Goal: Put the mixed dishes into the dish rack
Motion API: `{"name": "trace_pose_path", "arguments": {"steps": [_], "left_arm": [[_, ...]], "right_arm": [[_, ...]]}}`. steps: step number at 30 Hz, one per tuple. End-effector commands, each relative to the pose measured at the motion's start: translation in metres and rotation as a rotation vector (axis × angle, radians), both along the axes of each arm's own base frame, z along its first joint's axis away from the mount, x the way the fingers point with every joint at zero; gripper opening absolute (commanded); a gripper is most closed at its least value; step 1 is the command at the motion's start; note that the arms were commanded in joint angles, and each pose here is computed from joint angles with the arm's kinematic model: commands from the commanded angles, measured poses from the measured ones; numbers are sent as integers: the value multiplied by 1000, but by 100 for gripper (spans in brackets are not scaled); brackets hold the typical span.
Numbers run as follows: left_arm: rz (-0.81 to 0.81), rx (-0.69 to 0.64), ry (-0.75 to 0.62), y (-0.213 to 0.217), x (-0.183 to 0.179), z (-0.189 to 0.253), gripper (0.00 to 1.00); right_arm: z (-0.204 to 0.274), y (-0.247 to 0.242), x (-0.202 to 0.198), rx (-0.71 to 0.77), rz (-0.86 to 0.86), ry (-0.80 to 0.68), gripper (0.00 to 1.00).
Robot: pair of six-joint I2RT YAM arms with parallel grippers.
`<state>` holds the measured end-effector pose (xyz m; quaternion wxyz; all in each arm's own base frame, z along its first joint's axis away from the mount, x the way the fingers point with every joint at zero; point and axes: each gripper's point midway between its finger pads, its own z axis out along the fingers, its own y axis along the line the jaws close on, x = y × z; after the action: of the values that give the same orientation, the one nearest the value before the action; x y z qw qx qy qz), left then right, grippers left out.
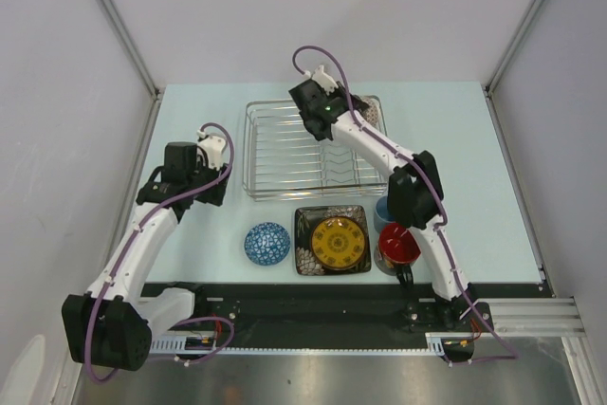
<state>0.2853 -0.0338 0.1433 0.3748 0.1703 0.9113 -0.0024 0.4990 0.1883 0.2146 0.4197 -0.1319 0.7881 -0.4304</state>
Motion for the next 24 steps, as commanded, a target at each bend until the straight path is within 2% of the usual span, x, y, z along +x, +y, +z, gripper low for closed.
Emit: {"name": "trace_pose_path", "arguments": {"steps": [1,9,15,18,19,21,23,24], "left_arm": [[4,-2,-51,2,7,15,68],[3,-2,-42,3,6,10,68],[4,-4,-48,3,7,13,67],[5,5,-43,5,5,11,68],[8,5,-41,5,4,10,68],[8,5,-40,5,4,10,68],[5,2,-41,5,4,10,68],[7,-1,-40,5,4,10,68]], "right_arm": [[-17,5,1,-61,-23,-2,0],[-8,-6,0,-52,-36,-16,0],[-30,-1,0,-40,-23,26,0],[-46,3,-1,-24,-16,52,12],[-51,2,-1,-19,-12,71,25],[-56,0,-2,-11,-15,83,36],[-55,-3,-3,-2,-23,77,56],[-53,-4,-3,-1,-27,73,63]]}}
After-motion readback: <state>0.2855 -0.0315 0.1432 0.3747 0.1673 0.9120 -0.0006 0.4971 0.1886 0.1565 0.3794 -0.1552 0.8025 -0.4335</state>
